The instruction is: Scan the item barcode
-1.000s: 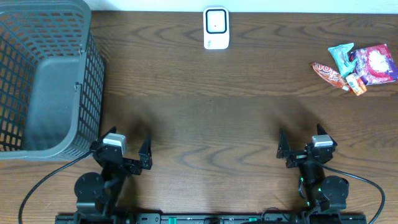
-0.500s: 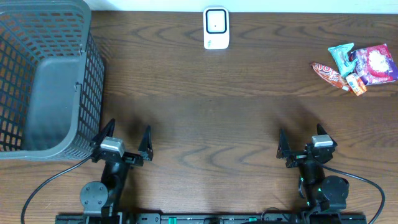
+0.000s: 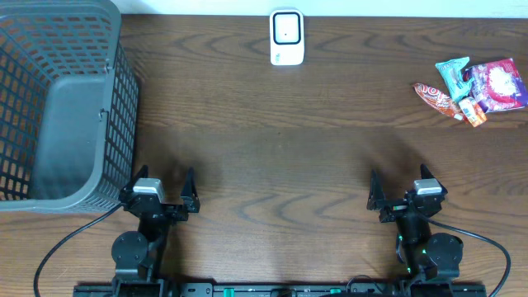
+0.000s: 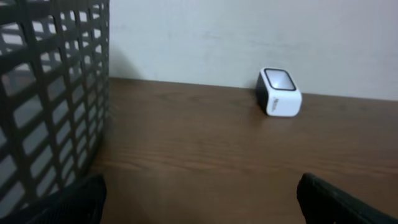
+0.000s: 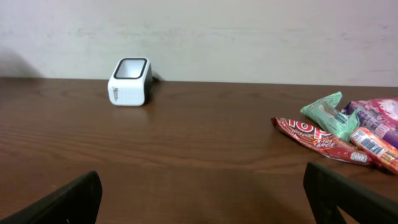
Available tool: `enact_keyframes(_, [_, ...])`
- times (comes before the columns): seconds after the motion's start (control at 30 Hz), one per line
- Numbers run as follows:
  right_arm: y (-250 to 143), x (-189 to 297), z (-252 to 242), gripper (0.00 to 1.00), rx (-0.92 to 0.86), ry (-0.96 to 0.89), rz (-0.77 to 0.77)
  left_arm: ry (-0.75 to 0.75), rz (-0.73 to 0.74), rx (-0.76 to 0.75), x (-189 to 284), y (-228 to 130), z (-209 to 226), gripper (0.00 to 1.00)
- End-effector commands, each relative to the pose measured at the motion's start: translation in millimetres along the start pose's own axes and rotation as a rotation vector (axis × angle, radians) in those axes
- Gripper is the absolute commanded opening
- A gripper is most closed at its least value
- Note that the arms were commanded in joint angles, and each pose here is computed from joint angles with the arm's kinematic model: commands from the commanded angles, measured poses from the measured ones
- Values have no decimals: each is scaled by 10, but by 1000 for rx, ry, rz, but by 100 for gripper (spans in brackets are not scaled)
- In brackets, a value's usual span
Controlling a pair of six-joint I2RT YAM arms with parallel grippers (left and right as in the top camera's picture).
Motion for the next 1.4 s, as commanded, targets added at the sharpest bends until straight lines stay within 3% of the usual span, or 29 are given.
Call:
enact_keyframes(0.0, [-7, 1, 13, 99, 15, 3, -1, 26, 56, -75, 6, -132, 57, 98])
enact_keyframes(0.33, [-7, 1, 13, 99, 15, 3, -1, 56, 53, -117, 8, -126, 101, 98])
enact_keyframes(0.53, [-7, 1, 12, 99, 15, 3, -1, 161, 38, -82, 24, -106, 249, 98])
enact_keyframes(1.37, [-7, 1, 12, 99, 15, 3, -1, 158, 38, -105, 23, -103, 245, 98])
Point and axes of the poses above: each gripper's point midway between its finger pads, its own x axis back along the fingers, its own z axis along the line the jaws close on, y = z × x, the point moved 3 cm from there along x, back along the fingers, and after that the axes turned 8 degrees about x, right-handed, at the moved point
